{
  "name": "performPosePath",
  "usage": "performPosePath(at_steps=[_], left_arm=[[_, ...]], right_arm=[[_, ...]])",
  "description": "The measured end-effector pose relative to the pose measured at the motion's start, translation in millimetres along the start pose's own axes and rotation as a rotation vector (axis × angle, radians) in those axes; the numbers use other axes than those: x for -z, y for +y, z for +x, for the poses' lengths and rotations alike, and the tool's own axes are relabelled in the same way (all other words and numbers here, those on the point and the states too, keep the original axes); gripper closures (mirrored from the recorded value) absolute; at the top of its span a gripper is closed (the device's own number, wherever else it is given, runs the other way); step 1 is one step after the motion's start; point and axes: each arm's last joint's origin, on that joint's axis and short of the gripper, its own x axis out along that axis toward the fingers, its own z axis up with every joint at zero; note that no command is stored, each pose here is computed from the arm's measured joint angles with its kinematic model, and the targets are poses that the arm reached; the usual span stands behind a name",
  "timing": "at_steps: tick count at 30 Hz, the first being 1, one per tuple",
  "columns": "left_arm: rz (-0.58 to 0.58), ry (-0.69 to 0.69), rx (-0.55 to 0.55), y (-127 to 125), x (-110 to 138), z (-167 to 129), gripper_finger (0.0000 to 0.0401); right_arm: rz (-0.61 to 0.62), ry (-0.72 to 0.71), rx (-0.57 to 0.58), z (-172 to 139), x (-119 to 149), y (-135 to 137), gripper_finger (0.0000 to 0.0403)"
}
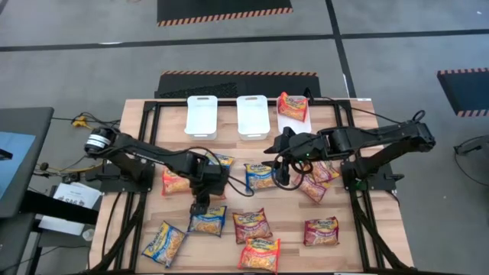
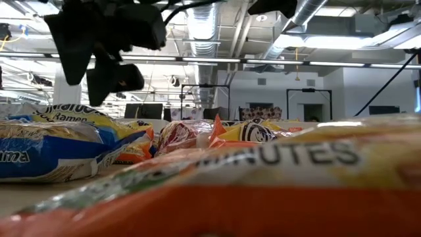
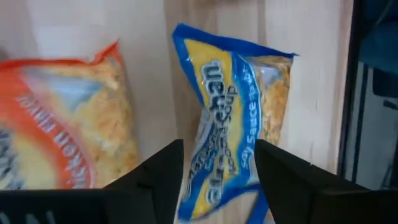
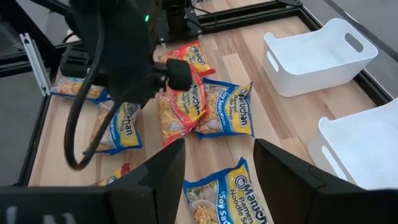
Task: Sort Maruchan noodles
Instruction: Put the bottom blue noodle pack into the top middle white bin
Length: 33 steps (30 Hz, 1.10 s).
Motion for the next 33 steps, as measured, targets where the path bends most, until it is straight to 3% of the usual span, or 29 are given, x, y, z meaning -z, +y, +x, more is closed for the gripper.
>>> performPosePath(at_steps=[11,24,28,33], left_arm=[[-0.021,0.008,0.017,8.9,5.9,22.2,0.0208],[-0.07,0.067,0.119,15.9,9.1,57.6,0.0214],[-0.066,0.073,0.154,16.3,7.9,62.6,0.0248],[-0.046,0.067,0.161,16.0,7.3,62.5,0.0342]], right_arm=[[-0.001,0.005,0.001,0.5,0.3,-0.5,0.0188],[0.0,0.002,0.005,0.8,-0.2,-1.7,0.0188],[0.0,0.003,0.005,0.8,-0.2,-1.7,0.0188],[0.001,0.002,0.005,0.8,-0.2,-1.7,0.0188]])
